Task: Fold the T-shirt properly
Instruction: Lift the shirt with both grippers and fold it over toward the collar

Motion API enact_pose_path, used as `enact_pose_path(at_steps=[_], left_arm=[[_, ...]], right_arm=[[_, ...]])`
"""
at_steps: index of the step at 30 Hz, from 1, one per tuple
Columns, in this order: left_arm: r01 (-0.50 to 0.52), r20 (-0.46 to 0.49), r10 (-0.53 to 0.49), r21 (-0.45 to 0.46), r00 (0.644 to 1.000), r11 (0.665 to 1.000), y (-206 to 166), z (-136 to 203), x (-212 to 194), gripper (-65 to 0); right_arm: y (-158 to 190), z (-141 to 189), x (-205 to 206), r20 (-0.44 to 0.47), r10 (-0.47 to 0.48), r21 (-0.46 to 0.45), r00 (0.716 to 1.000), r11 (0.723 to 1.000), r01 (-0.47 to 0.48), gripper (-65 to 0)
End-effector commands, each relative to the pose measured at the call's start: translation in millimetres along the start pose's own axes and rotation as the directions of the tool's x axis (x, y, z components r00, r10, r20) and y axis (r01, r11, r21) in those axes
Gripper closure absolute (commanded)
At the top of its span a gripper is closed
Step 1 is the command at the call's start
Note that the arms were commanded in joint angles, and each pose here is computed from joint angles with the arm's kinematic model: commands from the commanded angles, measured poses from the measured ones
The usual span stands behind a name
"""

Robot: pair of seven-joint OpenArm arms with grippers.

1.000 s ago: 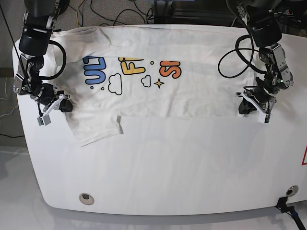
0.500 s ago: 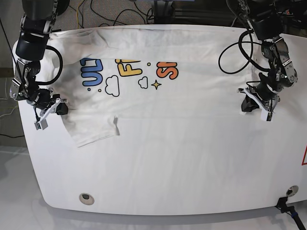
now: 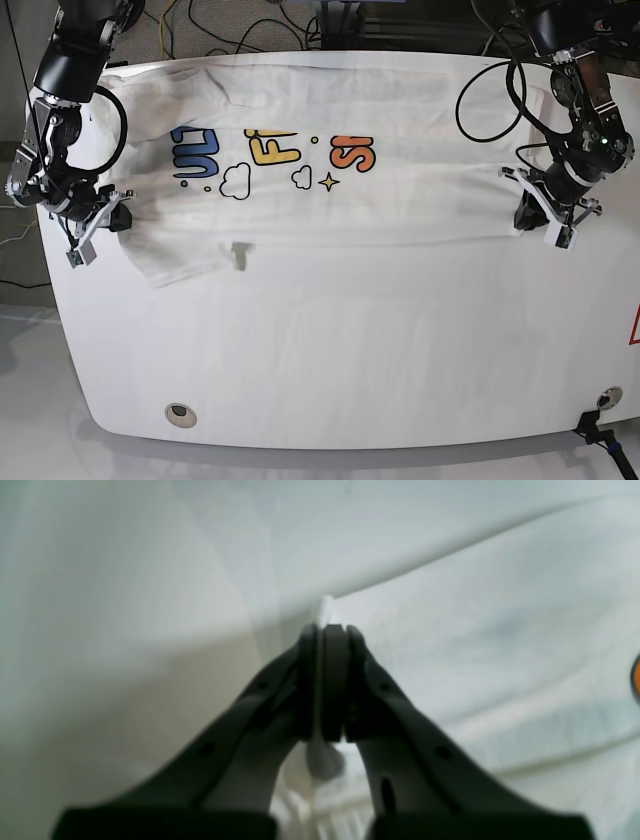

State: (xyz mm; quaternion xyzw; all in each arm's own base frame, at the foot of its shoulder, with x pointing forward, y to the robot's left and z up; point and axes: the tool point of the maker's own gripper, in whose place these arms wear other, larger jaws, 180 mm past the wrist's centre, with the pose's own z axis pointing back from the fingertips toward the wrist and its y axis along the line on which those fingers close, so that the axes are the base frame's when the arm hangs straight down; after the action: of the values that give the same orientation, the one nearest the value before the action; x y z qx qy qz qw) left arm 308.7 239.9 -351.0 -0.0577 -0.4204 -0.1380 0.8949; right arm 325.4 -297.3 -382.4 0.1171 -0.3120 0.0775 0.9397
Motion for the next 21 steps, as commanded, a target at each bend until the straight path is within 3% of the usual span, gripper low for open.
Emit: enact_pose_path(at_steps=[1,12,15,21], left_arm=[[0.041,0.036,-0.041,0.015,0.999,0.999,1,12,11,0.0],[0.02,-0.043,-0.015,0.102,0.999,0.995,19,49,-33,0.0],[0.013,-0.053,-0.007,0.109,0.999,0.994,21,51,-38,0.0],[0.04,-0.086,-0.03,0.114,0.996,0.993,27,57,-44,0.0]], right_arm=[[-10,28,24,0.059,0.053,-0.055,0.997,0.997,-0.05,0.0],[20,57,-2,0.017,0.218,-0.088,0.976,0.972,-0.216,0.0],[28,64,-9,-0.033,0.26,-0.094,0.965,0.961,-0.262,0.0],[37,74,-29,-0.118,0.235,-0.114,0.965,0.962,-0.248,0.0]])
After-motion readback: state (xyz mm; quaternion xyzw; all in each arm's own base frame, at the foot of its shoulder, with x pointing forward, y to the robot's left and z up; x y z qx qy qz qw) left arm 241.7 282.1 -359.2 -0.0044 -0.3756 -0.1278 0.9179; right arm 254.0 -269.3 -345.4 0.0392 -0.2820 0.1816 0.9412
